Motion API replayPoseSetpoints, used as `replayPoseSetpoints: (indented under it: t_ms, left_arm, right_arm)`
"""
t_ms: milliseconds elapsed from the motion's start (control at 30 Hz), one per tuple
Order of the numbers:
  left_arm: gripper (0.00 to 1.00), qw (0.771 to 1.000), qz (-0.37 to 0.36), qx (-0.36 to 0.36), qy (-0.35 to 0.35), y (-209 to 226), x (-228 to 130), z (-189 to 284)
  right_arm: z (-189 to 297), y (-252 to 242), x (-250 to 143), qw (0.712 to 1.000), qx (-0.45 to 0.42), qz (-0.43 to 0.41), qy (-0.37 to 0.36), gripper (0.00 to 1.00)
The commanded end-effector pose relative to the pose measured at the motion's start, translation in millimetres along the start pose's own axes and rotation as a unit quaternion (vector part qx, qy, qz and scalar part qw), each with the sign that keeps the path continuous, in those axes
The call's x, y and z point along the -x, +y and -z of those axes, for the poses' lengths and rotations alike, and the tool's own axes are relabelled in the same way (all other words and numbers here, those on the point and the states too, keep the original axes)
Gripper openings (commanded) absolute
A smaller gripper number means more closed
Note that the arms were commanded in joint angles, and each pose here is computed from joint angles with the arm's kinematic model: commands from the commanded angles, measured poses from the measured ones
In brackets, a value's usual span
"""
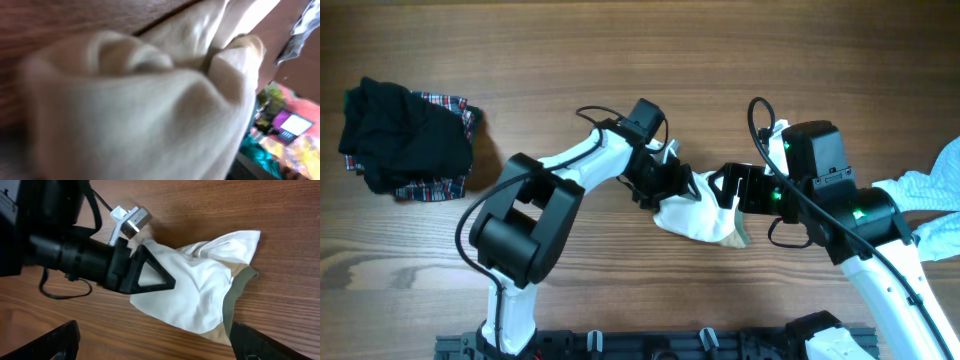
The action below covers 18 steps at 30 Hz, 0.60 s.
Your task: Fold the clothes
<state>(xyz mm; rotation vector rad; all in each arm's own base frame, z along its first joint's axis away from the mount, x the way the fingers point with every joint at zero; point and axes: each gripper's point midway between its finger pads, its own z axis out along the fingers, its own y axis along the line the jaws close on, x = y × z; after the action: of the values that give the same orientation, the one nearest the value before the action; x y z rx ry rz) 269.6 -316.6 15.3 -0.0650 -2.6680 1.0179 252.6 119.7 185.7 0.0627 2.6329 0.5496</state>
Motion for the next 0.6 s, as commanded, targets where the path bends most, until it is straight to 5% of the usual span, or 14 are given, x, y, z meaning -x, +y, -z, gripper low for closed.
replayPoseSetpoints:
  t_ms: [0, 33, 100, 333, 567]
  left_arm:
    - [0.39, 1.0, 0.023, 0.017, 0.006, 12.3, -1.7, -12.0]
    - [0.21, 1.0, 0.022, 0.017, 0.006, 12.3, -1.7, -12.0]
    - [0.04, 1.0, 0.02, 0.01, 0.01, 9.4, -2.7, -12.1]
    - [0.04, 0.986, -0.052, -0.155, 0.017, -47.7, 8.2, 19.0]
    - [0.04, 0.971, -0.011, -0.233, -0.058, -50.2, 48.5, 106.4]
  right_arm:
    - [6.4, -1.2, 4.8, 1.0, -0.006, -0.004, -0.015, 0.96]
    - [6.4, -1.1, 4.7, 1.0, -0.006, -0.004, -0.015, 0.96]
    - [6.4, -1.3, 4.5, 1.0, -0.006, -0.01, -0.015, 0.96]
    - [11.5, -1.4, 6.2, 1.0, -0.007, -0.009, -0.026, 0.97]
    - [19.4, -0.3, 9.1, 0.999, -0.005, -0.008, -0.044, 0.97]
